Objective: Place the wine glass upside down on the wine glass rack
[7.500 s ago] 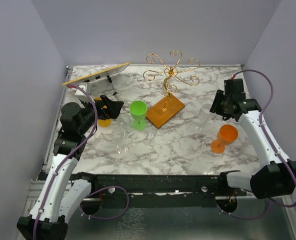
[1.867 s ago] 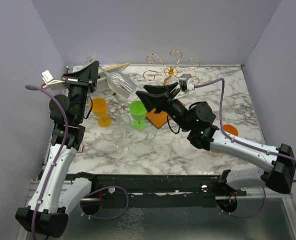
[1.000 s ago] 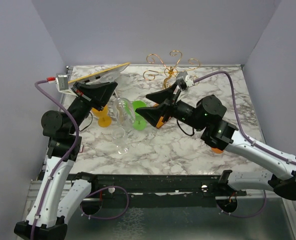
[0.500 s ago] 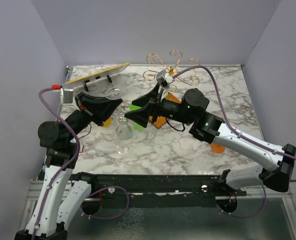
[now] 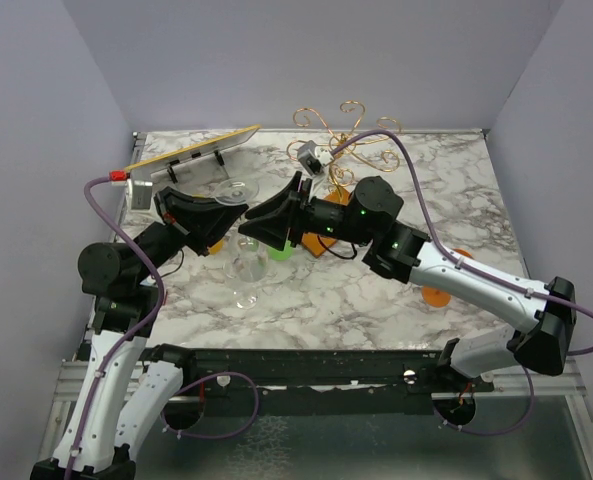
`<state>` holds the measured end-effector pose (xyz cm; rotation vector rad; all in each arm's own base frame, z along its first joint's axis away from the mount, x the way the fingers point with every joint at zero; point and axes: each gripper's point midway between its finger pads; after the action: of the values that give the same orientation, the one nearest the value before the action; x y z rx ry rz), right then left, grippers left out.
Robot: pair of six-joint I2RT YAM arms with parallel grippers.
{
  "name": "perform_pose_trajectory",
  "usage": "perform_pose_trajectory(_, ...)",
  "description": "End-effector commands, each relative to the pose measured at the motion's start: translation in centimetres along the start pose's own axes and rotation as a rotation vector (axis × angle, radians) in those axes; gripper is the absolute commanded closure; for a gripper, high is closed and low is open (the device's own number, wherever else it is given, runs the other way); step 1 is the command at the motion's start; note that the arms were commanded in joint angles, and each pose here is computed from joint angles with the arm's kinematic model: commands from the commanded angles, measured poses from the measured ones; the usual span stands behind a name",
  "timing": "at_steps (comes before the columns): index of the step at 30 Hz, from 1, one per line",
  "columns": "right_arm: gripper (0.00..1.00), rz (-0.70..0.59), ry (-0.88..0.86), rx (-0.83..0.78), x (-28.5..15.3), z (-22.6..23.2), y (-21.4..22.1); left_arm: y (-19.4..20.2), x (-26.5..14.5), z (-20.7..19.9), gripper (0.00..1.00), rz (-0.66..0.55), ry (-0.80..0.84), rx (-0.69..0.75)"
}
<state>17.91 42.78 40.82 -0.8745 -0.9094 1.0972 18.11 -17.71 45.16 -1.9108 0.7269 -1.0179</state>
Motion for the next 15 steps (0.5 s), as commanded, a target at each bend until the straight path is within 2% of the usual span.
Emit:
perform_pose_trajectory(1, 0.55, -0.028, -0.047, 0.007, 0.9, 0.7, -0.4, -0.2, -0.4, -1.2, 1.00, -0.014, 0.050, 0.039)
perform_pose_trajectory(8, 0.71, -0.014, -0.080, 0.006, 1.1, 0.8, 0.5, -0.1, -0.6, -1.0, 1.00, -0.023, 0.036, 0.036)
perform_pose_trajectory(13, 0.78, -0.019, -0.131, 0.001, 1.1, 1.4, 1.0, 0.2, -0.6, -0.5, 1.00, -0.025, 0.020, 0.028)
perform_pose_trajectory(15, 0.88, -0.016, -0.140, -0.001, 1.2, 1.4, 1.2, 0.3, -0.6, -0.4, 1.00, -0.024, 0.018, 0.023)
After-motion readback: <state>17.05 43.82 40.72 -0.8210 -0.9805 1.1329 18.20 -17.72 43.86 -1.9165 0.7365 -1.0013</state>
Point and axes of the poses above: each gripper's point midway between its finger pads, its own x axis out along the fingers, its own z axis along the line the jaws close on, y = z × x, and after that the axes turned 1 degree about x, right-handed
